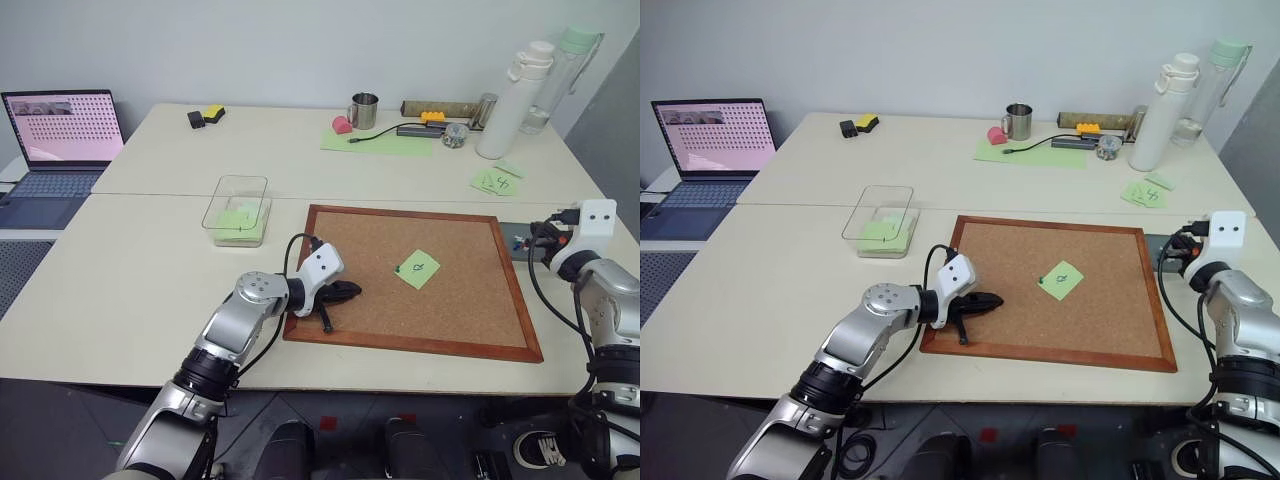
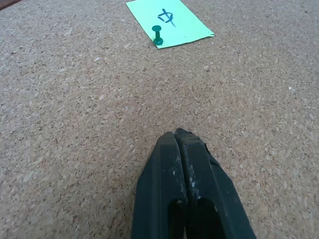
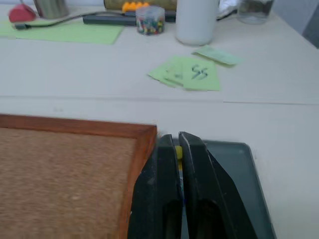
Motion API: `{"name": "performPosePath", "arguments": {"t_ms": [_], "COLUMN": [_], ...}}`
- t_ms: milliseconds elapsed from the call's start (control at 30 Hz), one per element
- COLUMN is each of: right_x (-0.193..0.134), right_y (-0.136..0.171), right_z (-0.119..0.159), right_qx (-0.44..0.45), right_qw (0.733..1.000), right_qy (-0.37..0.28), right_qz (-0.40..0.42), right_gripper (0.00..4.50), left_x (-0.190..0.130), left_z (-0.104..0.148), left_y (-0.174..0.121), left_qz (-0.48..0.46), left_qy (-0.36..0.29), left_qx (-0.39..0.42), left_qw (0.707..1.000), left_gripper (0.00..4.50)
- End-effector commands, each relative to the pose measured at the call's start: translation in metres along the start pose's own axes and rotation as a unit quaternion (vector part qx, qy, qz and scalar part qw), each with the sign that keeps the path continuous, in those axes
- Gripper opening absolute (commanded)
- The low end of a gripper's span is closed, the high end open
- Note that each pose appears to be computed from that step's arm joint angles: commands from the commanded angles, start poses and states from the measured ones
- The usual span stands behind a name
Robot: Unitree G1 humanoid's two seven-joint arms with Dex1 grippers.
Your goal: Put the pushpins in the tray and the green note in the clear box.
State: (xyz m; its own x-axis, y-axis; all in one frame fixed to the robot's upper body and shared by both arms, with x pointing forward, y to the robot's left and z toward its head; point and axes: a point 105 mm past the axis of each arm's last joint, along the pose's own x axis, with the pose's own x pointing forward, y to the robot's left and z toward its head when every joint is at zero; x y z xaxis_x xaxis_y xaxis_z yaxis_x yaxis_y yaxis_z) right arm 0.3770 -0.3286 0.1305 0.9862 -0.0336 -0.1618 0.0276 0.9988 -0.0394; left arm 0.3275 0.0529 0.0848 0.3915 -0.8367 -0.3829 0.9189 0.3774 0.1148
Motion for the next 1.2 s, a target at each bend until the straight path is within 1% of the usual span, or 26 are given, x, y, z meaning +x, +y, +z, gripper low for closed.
{"name": "performPosePath", "arguments": {"t_ms": [33,100,133,167,200,233,333,467,600,700,800,867,933,967,1033,1100,1200], "right_x": [0.004,0.005,0.006,0.007,0.007,0.007,0.007,0.005,-0.003,-0.023,-0.042,-0.051,-0.058,-0.060,-0.058,-0.050,-0.046], "right_y": [-0.014,-0.015,-0.015,-0.015,-0.016,-0.016,-0.017,-0.012,0.019,0.091,0.140,0.166,0.192,0.199,0.205,0.204,0.206], "right_z": [0.003,0.001,0.001,0.001,0.001,0.002,0.010,0.026,0.041,0.032,0.024,0.019,0.008,0.004,-0.004,-0.013,-0.023], "right_qx": [0.003,0.013,0.013,0.012,0.011,0.008,0.002,-0.003,-0.007,-0.019,-0.024,-0.028,-0.039,-0.043,-0.053,-0.063,-0.076], "right_qw": [1.000,1.000,1.000,1.000,1.000,1.000,0.999,0.998,0.991,0.972,0.954,0.946,0.938,0.937,0.937,0.945,0.945], "right_qy": [-0.010,-0.012,-0.013,-0.014,-0.015,-0.017,-0.032,-0.062,-0.096,-0.103,-0.100,-0.095,-0.075,-0.068,-0.053,-0.035,-0.017], "right_qz": [-0.007,-0.002,0.000,0.001,0.001,0.000,0.002,0.022,0.092,0.211,0.281,0.309,0.335,0.341,0.340,0.318,0.318], "right_gripper": [0.07,0.49,0.57,0.86,1.00,1.29,1.93,1.93,1.93,1.93,1.93,1.93,1.93,1.93,1.93,1.93,1.93], "left_x": [-0.004,-0.005,-0.005,-0.006,-0.006,-0.007,-0.007,-0.005,-0.004,-0.003,-0.002,-0.002,-0.002,-0.002,-0.002,-0.001,-0.002], "left_z": [0.004,0.003,0.003,0.002,0.002,0.002,0.002,0.003,0.004,0.004,0.004,0.004,0.003,0.003,0.003,0.004,0.004], "left_y": [-0.001,-0.002,-0.002,-0.002,-0.002,-0.002,-0.002,-0.001,-0.001,0.000,0.000,0.000,0.001,0.001,0.002,0.003,0.002], "left_qz": [0.004,0.005,0.006,0.007,0.007,0.008,0.010,0.010,0.009,0.009,0.012,0.013,0.014,0.014,0.015,0.017,0.018], "left_qy": [-0.005,-0.004,-0.003,-0.002,-0.002,-0.002,-0.002,-0.003,-0.005,-0.006,-0.005,-0.005,-0.003,-0.003,-0.003,-0.004,-0.005], "left_qx": [0.004,0.003,0.003,0.002,0.002,0.001,-0.001,-0.001,-0.001,-0.001,-0.002,-0.003,-0.003,-0.003,-0.003,-0.002,-0.002], "left_qw": [1.000,1.000,1.000,1.000,1.000,1.000,1.000,1.000,1.000,1.000,1.000,1.000,1.000,1.000,1.000,1.000,1.000], "left_gripper": [0.00,0.00,0.00,0.00,0.00,0.00,0.00,0.00,0.00,0.00,0.00,0.00,0.00,0.00,0.00,0.00,0.00]}}
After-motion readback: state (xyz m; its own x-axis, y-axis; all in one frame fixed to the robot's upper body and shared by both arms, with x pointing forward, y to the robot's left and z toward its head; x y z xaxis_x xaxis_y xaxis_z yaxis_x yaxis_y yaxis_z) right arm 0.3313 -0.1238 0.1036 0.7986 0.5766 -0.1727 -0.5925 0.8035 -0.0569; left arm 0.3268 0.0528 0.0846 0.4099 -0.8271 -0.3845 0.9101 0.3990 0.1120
